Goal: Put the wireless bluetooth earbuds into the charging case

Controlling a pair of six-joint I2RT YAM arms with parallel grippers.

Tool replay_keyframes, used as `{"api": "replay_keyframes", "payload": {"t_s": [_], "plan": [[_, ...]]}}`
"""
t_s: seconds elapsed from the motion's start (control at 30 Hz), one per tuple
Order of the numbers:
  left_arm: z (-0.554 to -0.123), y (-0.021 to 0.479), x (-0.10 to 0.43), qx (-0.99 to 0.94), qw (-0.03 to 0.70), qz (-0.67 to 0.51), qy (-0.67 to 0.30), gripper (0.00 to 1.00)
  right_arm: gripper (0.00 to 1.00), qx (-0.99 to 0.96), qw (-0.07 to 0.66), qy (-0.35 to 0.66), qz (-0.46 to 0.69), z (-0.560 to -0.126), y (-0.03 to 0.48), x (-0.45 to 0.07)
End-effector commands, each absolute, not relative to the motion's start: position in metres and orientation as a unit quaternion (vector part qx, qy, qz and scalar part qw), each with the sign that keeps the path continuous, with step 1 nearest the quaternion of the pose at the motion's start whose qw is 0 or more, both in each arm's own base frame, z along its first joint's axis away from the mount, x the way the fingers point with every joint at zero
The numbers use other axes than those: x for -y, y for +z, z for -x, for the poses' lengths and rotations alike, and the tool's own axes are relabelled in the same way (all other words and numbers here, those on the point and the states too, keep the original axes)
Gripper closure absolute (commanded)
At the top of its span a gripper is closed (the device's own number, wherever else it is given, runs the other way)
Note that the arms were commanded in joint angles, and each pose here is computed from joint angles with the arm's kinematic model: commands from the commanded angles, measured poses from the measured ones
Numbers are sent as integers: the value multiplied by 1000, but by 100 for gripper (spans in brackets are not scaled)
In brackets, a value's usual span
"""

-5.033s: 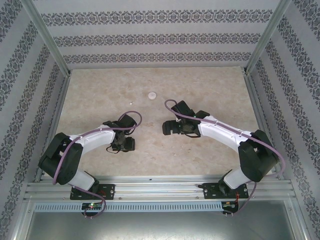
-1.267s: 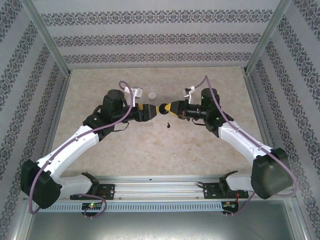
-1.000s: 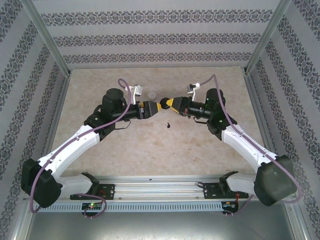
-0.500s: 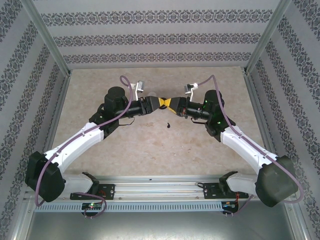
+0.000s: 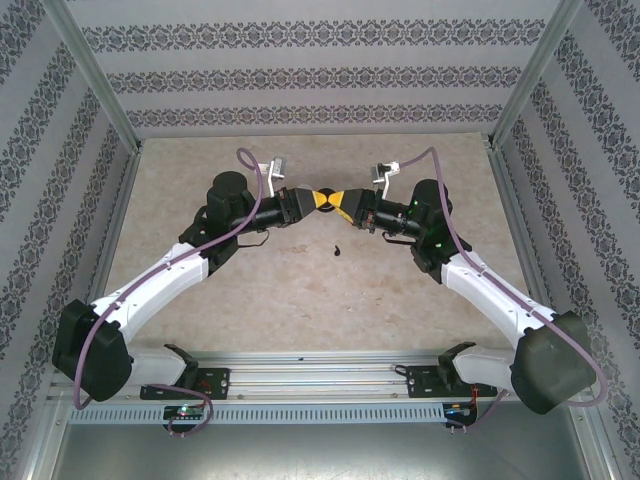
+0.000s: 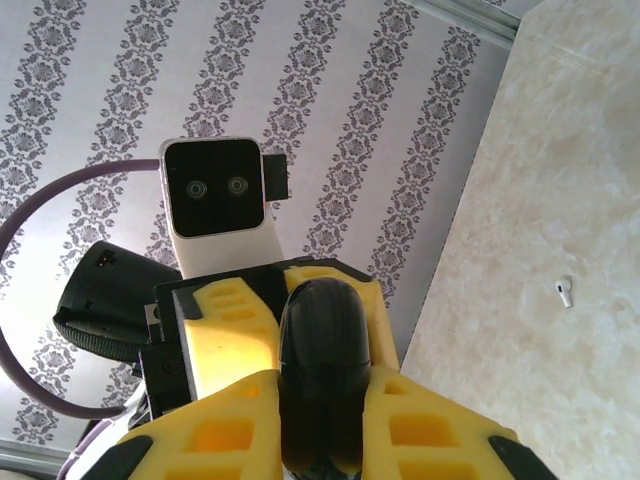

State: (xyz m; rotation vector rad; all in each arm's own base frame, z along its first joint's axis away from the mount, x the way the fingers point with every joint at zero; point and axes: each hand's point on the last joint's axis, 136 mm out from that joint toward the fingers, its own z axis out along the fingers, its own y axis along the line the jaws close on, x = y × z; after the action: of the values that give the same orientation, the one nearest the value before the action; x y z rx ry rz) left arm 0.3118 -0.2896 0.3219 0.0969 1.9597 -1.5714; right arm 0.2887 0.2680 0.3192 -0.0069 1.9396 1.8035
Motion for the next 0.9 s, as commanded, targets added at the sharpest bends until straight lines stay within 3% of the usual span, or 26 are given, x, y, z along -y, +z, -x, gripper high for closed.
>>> {"api": "replay_keyframes", "payload": {"t_s": [0.0, 0.1, 0.27, 0.4, 0.53, 0.87], "plan": [[-297, 347, 291, -721, 344, -91, -594, 97, 75, -718, 249, 649, 19, -284, 314, -271], [-294, 352, 285, -717, 373, -108, -579, 99, 55, -736, 263, 623, 34, -282, 311, -264], [-283, 363, 274, -692, 445, -165, -544, 99, 40, -773, 308, 546, 95, -268, 319, -237], [-267, 366, 268, -671, 490, -231, -507, 99, 38, -787, 352, 471, 187, -244, 335, -221], [-245, 368, 270, -637, 508, -321, -483, 98, 37, -756, 366, 476, 263, -219, 362, -225], [-215, 366, 274, -582, 506, -438, -462, 93, 37, -736, 333, 470, 355, -195, 379, -265]]}}
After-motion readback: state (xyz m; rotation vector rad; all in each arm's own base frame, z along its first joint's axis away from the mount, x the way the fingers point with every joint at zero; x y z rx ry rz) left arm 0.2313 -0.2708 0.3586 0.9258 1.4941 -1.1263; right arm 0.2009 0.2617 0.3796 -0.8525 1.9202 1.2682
